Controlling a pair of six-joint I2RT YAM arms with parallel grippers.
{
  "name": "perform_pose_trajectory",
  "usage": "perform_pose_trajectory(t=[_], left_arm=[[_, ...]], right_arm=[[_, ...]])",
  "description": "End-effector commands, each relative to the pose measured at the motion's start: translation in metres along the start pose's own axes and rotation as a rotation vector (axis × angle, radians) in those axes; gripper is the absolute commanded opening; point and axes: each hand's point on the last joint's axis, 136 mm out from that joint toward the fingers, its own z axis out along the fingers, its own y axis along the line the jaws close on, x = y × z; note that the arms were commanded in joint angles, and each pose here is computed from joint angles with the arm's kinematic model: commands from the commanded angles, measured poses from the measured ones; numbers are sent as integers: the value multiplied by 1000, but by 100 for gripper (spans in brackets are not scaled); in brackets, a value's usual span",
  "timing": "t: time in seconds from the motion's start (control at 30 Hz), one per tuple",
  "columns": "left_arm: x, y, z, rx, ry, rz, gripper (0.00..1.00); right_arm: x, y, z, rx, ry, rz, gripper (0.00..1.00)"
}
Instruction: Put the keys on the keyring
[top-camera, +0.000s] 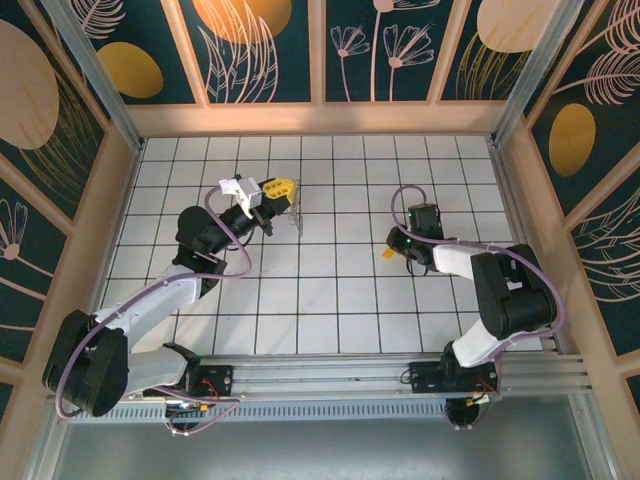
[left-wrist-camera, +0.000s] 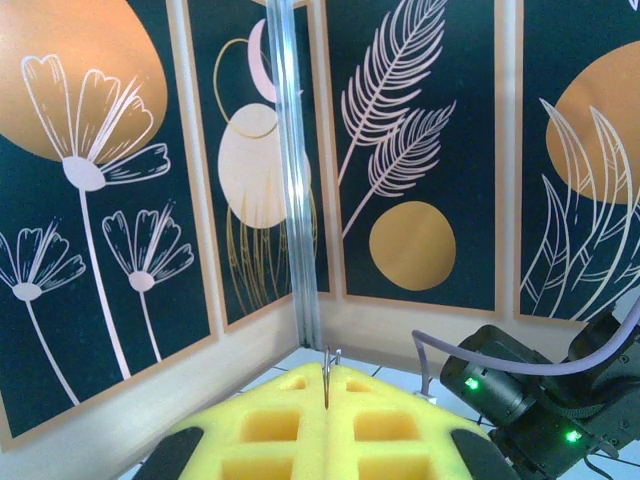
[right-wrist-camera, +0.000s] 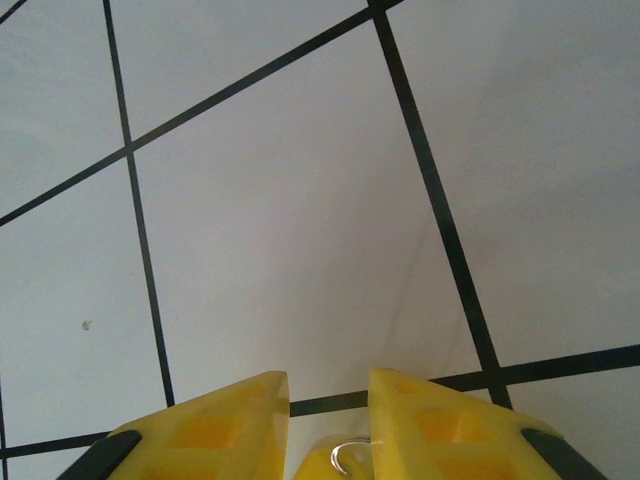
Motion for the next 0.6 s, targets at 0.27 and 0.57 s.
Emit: perform_pose_trajectory(t=[0.27,0.57], left_arm=[[-18,-9,0,38,-67,17,0],[-18,-8,0,38,-66,12,0]], right_arm=[[6,-8,0,48,5,-14,25],[14,-9,-1,57,18,-28,23]])
